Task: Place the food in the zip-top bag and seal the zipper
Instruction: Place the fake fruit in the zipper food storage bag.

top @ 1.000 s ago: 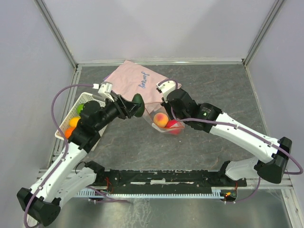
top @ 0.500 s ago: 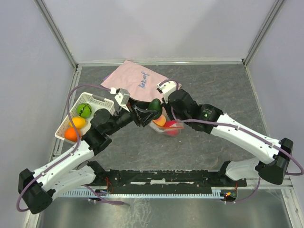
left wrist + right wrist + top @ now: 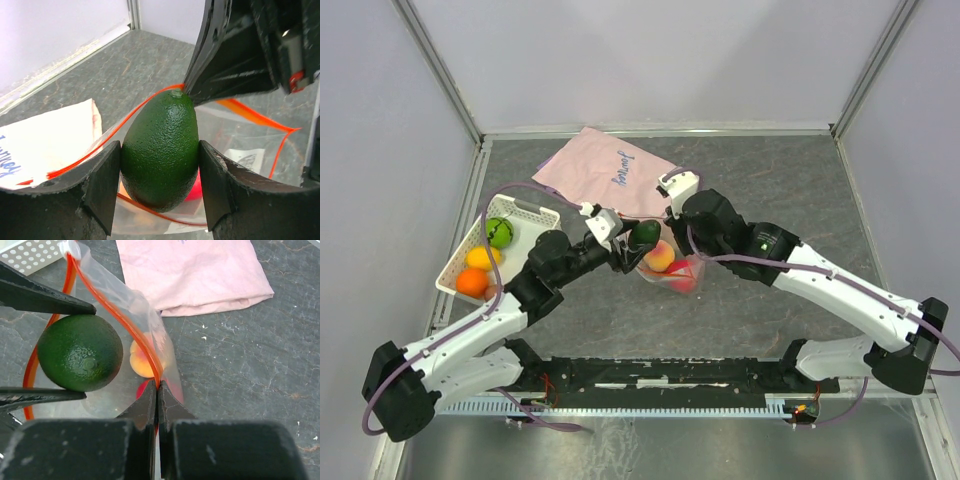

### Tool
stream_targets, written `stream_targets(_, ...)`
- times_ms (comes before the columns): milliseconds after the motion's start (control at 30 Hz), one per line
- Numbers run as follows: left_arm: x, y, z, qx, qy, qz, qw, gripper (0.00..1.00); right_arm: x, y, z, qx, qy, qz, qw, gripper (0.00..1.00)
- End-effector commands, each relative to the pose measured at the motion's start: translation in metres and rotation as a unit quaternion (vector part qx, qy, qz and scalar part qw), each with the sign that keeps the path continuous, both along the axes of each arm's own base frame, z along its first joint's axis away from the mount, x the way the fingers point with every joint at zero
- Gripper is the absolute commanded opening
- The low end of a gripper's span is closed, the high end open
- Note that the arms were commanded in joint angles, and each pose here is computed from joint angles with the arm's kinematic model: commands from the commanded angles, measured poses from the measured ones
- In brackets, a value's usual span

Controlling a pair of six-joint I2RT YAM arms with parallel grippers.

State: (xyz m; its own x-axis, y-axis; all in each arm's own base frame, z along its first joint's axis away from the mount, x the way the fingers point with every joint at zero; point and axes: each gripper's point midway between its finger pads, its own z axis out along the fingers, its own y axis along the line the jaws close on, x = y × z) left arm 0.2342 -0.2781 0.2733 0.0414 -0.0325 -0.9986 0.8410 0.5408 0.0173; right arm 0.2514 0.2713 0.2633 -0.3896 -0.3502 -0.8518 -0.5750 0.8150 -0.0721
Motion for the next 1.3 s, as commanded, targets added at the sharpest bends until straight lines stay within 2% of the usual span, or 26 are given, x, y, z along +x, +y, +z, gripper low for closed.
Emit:
stream_targets(0,0.001,0.001,0.009,0.060,-0.094,-0.015,0.994,0.47,-0.003,-0.002,0.023,0.037,-0.021,-0.003,0.999,0.02)
stream_targets(167,0.007,0.003,0.006,0.100,-0.121,-0.010,0.988,0.52,-0.006,-0.003,0.025,0.036,-0.018,0.001,0.999,0.02)
stream_targets(533,0.035,0.007,-0.006,0.108,-0.076,0.055,0.990,0.65,-0.010,0.002,0.023,0.048,-0.009,0.013,0.999,0.02)
stream_targets(700,0.037,0.009,0.002,0.082,-0.097,0.069,0.990,0.72,-0.011,0.006,0.022,0.053,-0.005,0.019,0.998,0.02)
stream_targets(967,0.045,0.004,-0.005,0.072,-0.066,0.082,0.992,0.82,-0.012,0.009,0.020,0.057,0.003,0.024,0.998,0.02)
stream_targets(1100,0.045,0.008,0.002,0.053,-0.050,0.096,0.993,0.83,-0.012,0.009,0.020,0.057,0.001,0.023,0.998,0.02)
stream_targets(1267,0.031,0.005,0.020,-0.001,0.002,0.076,0.997,0.82,-0.009,0.009,0.020,0.056,-0.003,0.017,0.998,0.02)
